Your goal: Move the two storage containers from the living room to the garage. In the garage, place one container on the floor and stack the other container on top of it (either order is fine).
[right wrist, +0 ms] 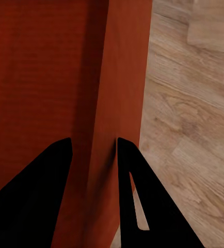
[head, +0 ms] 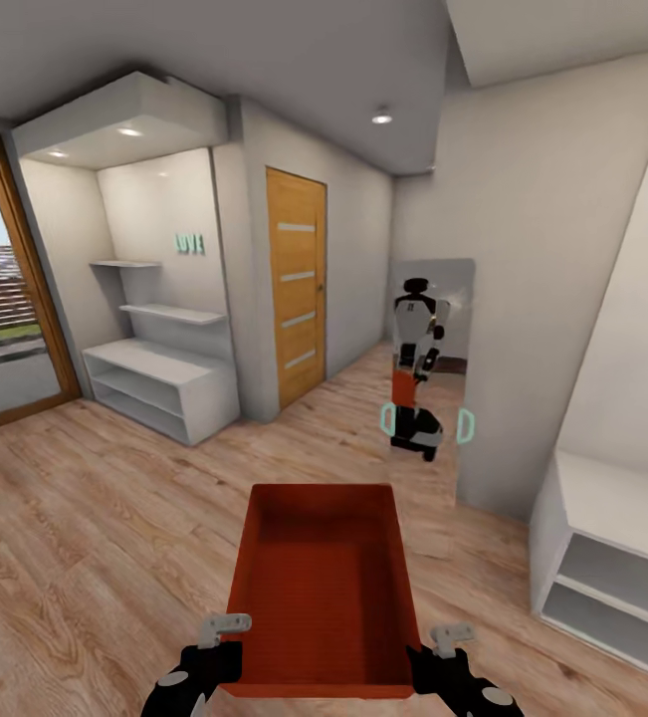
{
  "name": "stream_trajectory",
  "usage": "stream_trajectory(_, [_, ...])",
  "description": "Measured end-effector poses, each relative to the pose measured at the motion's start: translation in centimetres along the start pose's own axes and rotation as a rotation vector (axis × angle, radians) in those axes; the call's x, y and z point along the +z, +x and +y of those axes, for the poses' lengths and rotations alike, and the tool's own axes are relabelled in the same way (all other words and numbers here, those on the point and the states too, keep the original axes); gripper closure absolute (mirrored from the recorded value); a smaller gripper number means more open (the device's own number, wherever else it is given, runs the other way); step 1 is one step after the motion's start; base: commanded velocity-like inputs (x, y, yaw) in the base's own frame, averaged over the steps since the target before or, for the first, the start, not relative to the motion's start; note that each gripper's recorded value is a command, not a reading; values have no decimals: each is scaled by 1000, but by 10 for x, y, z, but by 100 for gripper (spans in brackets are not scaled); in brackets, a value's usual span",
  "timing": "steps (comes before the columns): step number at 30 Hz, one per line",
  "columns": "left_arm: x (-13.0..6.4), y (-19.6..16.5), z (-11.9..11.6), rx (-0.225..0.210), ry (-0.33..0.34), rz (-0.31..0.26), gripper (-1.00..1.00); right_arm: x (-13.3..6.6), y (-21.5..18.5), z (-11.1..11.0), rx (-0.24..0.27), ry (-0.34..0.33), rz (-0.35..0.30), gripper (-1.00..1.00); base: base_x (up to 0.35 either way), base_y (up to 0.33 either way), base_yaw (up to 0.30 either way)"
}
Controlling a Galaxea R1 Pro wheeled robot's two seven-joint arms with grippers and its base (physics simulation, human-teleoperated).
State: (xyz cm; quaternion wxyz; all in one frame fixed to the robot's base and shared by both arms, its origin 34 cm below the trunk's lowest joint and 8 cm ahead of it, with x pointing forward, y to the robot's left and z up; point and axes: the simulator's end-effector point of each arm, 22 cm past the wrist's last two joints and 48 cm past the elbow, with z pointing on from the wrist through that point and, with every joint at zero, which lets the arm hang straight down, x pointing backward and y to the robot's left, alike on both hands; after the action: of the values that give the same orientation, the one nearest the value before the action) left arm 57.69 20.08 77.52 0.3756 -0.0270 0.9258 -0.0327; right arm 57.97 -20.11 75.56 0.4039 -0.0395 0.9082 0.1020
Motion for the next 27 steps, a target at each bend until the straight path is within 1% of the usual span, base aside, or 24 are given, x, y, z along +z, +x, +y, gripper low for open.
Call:
stream_trajectory(19, [0,0,0,0,0,0,100,0,0,0,0,0,0,100,328,0,150])
stream_trajectory(27, [0,0,0,-1,0,0,100,0,0,0,0,0,0,100,329,0,27])
